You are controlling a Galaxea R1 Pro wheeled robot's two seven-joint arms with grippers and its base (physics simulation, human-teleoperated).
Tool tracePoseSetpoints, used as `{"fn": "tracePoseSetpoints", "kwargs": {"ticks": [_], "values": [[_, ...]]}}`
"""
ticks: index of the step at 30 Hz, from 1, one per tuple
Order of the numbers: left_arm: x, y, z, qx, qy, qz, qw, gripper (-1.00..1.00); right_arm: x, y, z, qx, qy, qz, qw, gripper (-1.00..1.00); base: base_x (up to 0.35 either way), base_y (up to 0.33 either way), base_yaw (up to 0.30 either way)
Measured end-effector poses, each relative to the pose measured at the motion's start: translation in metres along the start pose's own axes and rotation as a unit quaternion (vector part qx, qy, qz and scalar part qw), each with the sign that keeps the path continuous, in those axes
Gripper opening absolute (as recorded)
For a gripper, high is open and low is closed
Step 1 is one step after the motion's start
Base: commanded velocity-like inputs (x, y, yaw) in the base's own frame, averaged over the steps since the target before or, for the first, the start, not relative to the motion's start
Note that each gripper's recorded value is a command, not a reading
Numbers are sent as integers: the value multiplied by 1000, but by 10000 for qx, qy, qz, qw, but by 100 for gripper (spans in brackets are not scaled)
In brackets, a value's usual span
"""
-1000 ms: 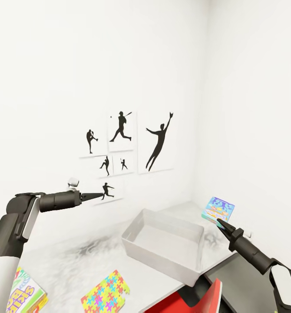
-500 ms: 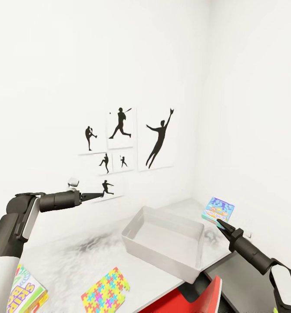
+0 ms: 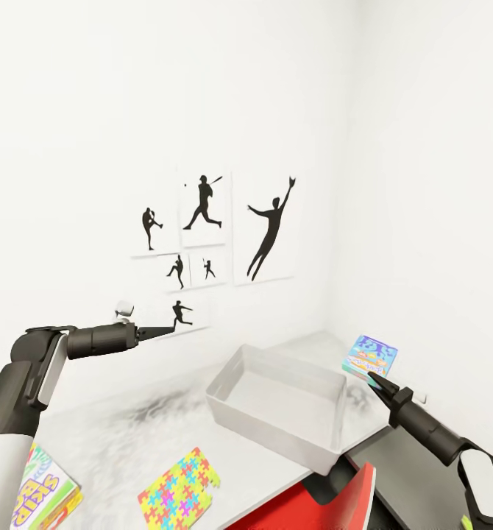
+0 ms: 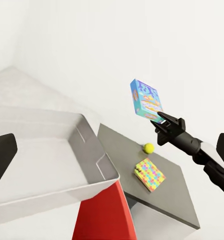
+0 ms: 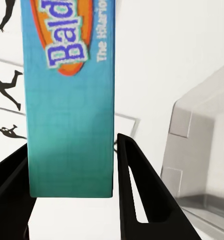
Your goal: Put all the toys in the child's room - the three board games (two on the bed and one on the table), the two jigsaw puzzles on the table, and the tennis ball on the table - inside the toy box on the table in the child's room.
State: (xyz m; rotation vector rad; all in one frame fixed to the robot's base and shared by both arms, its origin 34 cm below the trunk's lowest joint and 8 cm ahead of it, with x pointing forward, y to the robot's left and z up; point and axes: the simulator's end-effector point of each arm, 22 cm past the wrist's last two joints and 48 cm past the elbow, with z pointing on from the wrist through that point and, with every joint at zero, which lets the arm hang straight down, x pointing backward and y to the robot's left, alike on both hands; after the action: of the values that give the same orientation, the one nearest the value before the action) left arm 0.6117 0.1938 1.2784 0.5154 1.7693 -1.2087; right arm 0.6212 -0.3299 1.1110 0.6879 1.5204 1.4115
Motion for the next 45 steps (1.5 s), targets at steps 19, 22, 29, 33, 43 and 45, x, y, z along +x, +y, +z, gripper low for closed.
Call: {"fn": "tracePoseSetpoints", "kwargs": {"ticks": [19,22,29,33,43,45], "values": [[10,14,6,-28,74,-130,9999,100,2,-16,1,141,27,60,9999,-100,0,0,0],[12,17,7,-31,84,-152,9998,100,2,-18,1,157,26,72,9998,-100,0,0,0],[14,20,8,-35,100,-183,9998,100,3,-21,1,179,35,96,9998,-100,0,0,0],[14,20,8,-31,100,-185,9998,100,3,-22,1,190,46,90,9998,-100,0,0,0],[14,19,8,-23,101,-186,9998,100,5,-21,3,165,50,113,9998,-100,0,0,0],[14,19,8,-21,101,-186,9998,100,5,-21,3,156,46,115,9998,-100,0,0,0]]}}
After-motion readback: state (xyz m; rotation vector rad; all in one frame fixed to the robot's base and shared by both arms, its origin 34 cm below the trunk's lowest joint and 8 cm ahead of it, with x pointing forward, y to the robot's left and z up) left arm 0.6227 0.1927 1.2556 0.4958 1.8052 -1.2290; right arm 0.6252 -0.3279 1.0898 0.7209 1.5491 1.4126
